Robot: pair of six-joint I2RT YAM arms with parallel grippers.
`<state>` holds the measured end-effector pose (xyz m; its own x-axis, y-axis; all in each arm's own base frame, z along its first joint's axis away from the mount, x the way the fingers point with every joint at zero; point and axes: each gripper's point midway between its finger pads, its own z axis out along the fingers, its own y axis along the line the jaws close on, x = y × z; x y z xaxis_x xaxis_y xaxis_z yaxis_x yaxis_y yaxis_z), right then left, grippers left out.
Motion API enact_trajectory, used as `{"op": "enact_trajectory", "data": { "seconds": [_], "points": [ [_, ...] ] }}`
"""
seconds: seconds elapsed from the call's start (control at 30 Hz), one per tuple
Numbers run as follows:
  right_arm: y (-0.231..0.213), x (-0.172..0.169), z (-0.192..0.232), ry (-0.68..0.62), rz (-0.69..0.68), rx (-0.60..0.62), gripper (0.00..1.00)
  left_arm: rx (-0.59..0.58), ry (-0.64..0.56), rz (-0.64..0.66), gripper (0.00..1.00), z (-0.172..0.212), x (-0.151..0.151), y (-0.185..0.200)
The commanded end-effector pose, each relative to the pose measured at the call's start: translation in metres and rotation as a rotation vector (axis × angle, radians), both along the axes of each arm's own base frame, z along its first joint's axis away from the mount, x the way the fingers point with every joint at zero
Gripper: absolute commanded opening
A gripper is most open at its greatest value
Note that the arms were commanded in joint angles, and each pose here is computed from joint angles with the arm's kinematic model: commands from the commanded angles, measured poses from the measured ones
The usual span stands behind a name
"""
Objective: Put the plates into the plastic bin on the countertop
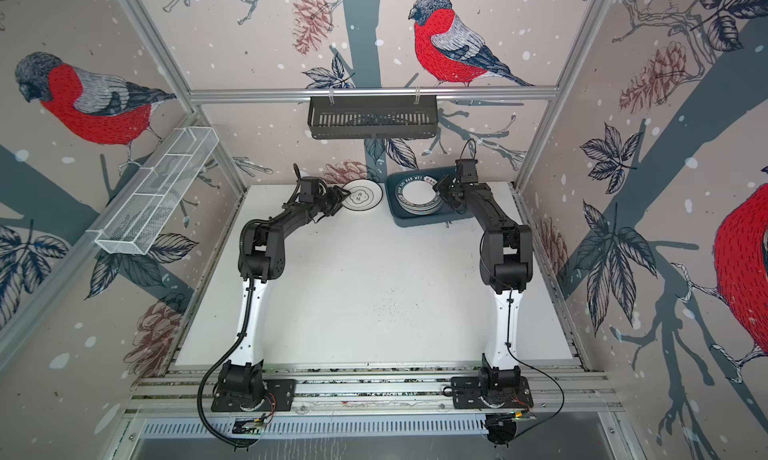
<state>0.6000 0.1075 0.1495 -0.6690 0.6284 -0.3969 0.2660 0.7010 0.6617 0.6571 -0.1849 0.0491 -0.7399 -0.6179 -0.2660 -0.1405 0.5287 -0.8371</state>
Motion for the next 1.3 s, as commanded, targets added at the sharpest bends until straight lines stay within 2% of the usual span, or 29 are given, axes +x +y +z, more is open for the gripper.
{"op": "enact_trajectory", "data": {
  "seconds": [0.0,0.37,0.53,0.63,0.87,1.1,1.27],
  "points": [
    [-0.007,-0.004,0.009,-0.001,-0.007,-0.054,0.62,0.021,0.138,0.038,0.61,-0.038,-0.013,0.002],
    [-0.017,-0.023,0.021,0.0,-0.028,-0.091,0.62,0.03,0.176,0.072,0.28,-0.049,-0.016,0.002],
    [-0.022,-0.036,0.029,-0.023,-0.039,-0.084,0.63,0.036,0.174,0.064,0.14,-0.042,-0.02,-0.002],
    [-0.025,-0.043,0.034,-0.043,-0.038,-0.074,0.66,0.043,0.156,0.063,0.09,-0.03,-0.023,-0.003],
    [-0.035,-0.06,0.045,-0.097,-0.032,-0.043,0.71,0.029,0.106,0.06,0.0,0.013,-0.038,-0.001],
    [-0.036,-0.082,0.049,-0.138,-0.003,-0.017,0.78,0.039,0.047,0.081,0.0,0.064,-0.067,0.01],
    [-0.03,-0.097,0.06,-0.201,0.033,0.033,0.88,0.035,-0.008,0.064,0.0,0.098,-0.092,0.013]
  ]
}}
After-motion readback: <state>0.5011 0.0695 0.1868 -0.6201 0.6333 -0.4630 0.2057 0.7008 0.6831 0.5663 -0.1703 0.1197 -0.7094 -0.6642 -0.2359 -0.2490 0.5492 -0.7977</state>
